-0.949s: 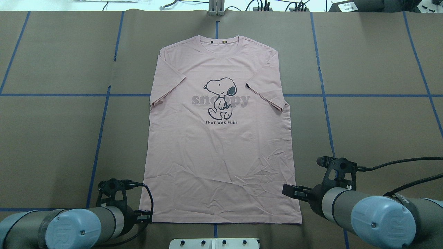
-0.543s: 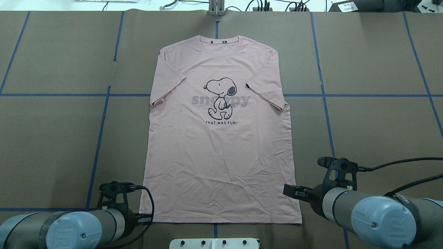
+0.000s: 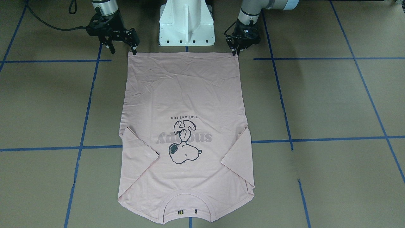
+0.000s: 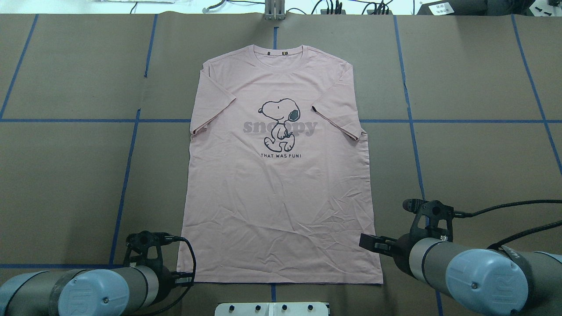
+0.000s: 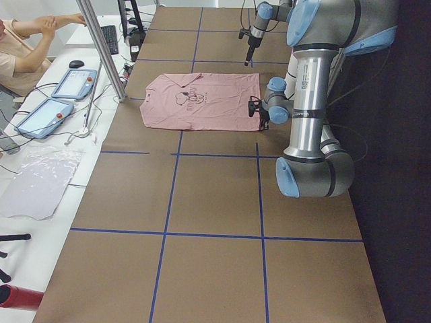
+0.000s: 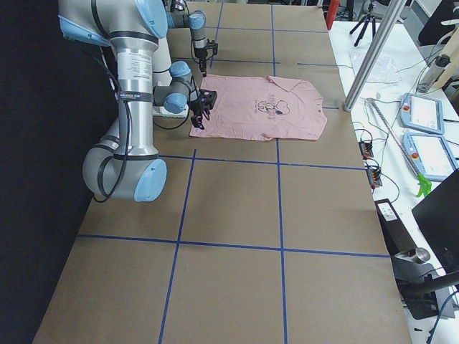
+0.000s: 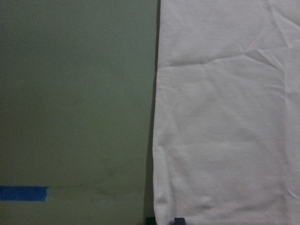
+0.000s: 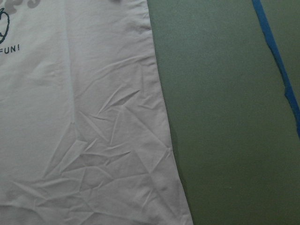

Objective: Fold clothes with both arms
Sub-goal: 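Grasp the hem corners nearest the robot with both grippers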

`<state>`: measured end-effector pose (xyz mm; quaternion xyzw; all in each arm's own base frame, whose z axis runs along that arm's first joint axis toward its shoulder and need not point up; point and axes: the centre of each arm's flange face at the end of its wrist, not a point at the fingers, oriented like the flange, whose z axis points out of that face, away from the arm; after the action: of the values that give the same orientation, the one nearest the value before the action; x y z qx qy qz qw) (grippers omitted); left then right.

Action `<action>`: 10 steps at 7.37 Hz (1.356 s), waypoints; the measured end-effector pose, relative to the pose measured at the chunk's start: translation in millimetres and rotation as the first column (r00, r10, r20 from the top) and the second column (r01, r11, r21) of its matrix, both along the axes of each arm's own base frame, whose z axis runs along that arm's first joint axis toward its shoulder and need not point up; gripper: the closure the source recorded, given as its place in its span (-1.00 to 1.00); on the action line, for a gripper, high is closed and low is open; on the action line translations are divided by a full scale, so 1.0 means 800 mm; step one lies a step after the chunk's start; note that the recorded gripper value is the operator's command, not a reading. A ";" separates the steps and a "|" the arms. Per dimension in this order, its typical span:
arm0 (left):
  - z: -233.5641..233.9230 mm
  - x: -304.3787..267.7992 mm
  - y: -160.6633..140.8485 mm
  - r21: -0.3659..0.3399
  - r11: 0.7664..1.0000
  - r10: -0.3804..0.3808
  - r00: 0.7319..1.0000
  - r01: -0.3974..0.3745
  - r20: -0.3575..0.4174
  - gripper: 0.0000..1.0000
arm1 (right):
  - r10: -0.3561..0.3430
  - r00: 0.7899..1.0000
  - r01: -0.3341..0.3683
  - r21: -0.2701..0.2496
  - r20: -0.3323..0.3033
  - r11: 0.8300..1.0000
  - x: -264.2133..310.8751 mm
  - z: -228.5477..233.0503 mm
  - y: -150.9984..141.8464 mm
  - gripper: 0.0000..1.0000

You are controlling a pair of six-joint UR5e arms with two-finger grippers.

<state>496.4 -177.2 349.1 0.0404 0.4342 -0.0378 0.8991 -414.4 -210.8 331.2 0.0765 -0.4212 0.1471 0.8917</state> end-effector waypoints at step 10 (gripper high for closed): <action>-0.003 0.002 0.000 0.022 1.000 -0.007 1.000 0.007 0.001 1.00 | 0.052 0.997 -0.052 -0.009 -0.051 0.999 -0.053 0.051 0.092 -0.51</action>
<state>498.3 -177.3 346.4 0.0521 0.4340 -0.0363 0.8987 -456.5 -137.0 372.0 0.0866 -0.3954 0.1704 0.8984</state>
